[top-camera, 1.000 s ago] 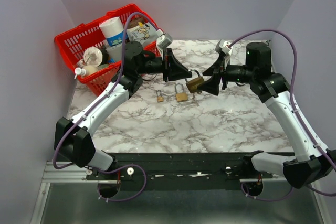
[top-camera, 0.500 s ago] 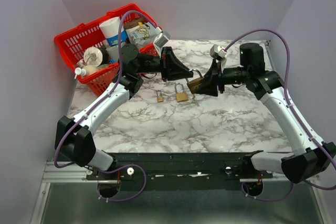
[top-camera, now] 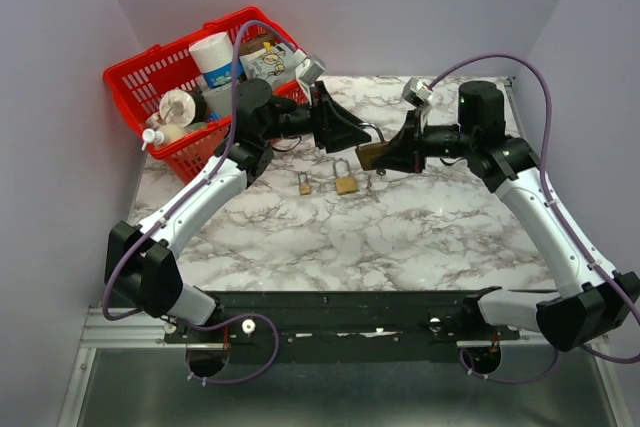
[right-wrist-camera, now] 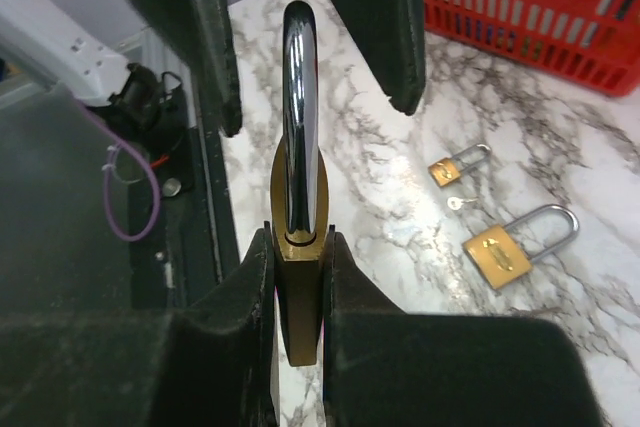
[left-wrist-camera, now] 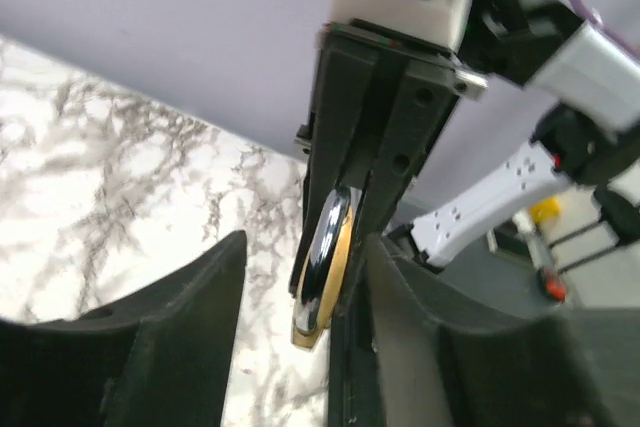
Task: Lock with the key
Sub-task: Lock the lock.
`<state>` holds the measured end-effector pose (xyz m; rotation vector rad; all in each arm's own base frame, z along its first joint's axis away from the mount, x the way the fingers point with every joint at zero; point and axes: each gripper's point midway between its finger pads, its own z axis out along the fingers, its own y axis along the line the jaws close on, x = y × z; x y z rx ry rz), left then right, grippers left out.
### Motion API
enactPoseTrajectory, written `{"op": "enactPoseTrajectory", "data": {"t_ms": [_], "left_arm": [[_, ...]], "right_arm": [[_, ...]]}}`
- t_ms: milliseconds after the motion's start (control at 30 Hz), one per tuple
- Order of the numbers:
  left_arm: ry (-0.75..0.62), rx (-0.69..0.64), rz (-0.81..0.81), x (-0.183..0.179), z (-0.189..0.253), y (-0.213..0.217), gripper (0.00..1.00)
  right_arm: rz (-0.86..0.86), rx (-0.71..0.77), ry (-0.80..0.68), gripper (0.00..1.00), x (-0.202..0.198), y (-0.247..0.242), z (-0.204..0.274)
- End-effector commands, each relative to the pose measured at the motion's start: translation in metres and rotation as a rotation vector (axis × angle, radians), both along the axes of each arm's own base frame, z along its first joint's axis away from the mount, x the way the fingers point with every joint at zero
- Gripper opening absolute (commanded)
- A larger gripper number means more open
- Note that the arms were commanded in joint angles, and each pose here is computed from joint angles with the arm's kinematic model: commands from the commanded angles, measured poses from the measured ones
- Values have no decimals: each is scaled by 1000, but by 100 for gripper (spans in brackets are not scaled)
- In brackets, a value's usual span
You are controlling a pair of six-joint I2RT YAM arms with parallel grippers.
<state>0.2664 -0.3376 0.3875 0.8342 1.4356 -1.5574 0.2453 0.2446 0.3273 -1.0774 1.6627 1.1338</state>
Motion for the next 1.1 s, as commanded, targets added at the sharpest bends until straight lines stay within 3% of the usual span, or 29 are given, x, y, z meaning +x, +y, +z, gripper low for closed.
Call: {"op": "enactPoseTrajectory", "data": {"t_ms": [0,100,467,733,867,1067], "left_arm": [[113,22,264,36,-5,9,86],[199,3,332,40,-12,13,98],[323,-18,494,73,-19,-1,93],[419,-76,561,78,-16,-14,99],[495,15,634,87,-35,-26,99],[509,29,643,82,-39,-44,98]], "right_arm": [[-211,50,-105,1,30,-8,27],[-280,69,-110,1,37,-12,27],[-384,11,-126,1,56,-11,18],[-540,-57,-236,1,76,-15,20],[-578,-79,-259,1,80,-16,20],[-593,-93,-252,1,80,-17,15]]}}
